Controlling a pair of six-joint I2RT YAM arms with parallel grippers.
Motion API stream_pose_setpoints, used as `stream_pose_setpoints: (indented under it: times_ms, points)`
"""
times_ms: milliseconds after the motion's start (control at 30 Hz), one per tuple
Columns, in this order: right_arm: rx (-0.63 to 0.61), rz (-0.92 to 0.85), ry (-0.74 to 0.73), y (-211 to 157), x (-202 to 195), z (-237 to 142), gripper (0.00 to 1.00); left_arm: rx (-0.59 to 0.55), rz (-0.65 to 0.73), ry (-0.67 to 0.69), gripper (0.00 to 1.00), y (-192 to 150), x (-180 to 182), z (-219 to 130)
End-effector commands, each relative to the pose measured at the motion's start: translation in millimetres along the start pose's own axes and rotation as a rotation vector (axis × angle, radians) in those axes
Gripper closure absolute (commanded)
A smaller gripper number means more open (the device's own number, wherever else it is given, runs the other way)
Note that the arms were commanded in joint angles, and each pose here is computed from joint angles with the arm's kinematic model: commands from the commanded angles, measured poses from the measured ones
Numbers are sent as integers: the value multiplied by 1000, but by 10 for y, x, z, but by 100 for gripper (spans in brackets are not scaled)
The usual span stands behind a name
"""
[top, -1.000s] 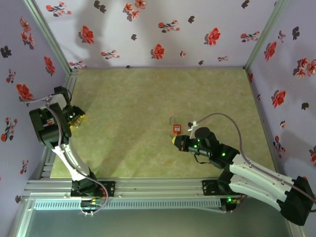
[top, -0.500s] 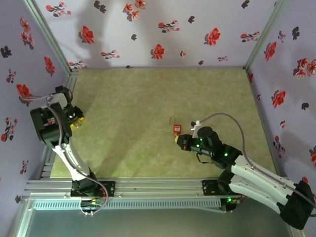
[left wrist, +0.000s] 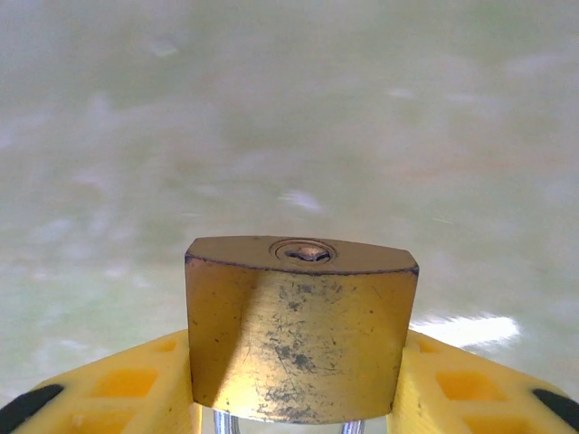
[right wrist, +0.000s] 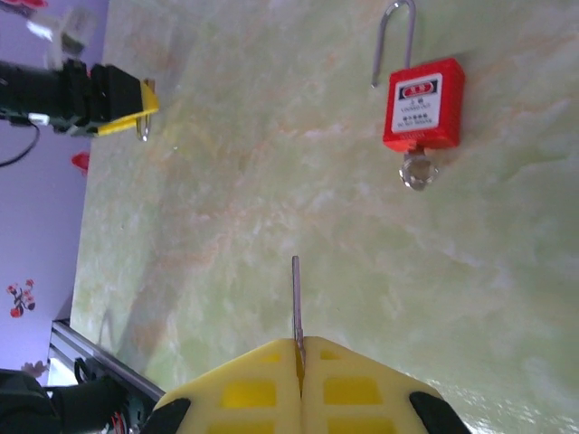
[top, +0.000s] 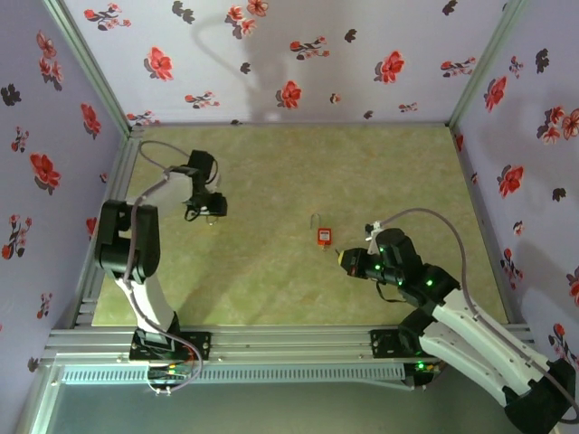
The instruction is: Unlock with the key
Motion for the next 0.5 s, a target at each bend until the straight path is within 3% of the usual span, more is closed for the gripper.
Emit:
stream_pose_setpoints:
  times_ms: [0, 167, 267, 467]
  points:
    - [16, -32, 29, 29, 62, -91, 100, -137, 267, -71, 93, 8, -337, -396]
    - [23, -59, 76, 71, 134, -127, 100, -295, 622, -207, 94, -276, -837, -728]
    - [25, -70, 74, 96, 156, -156, 100, -347, 815, -293, 94, -487, -1016, -865]
    - [45, -105, 92, 161, 239, -182, 100, -488, 1195, -343, 94, -968, -1226, -1034]
Point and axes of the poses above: each hand's point on the last joint's axis, 136 mm out from that joint toward the fingers, its own z axis out along the fingers, its own x axis along the line the jaws close on, y = z × x, the point moved 7 cm from there along -z, back along the fingers, and after that the axes turned 9 degrees about -z, right-handed, at the moved point
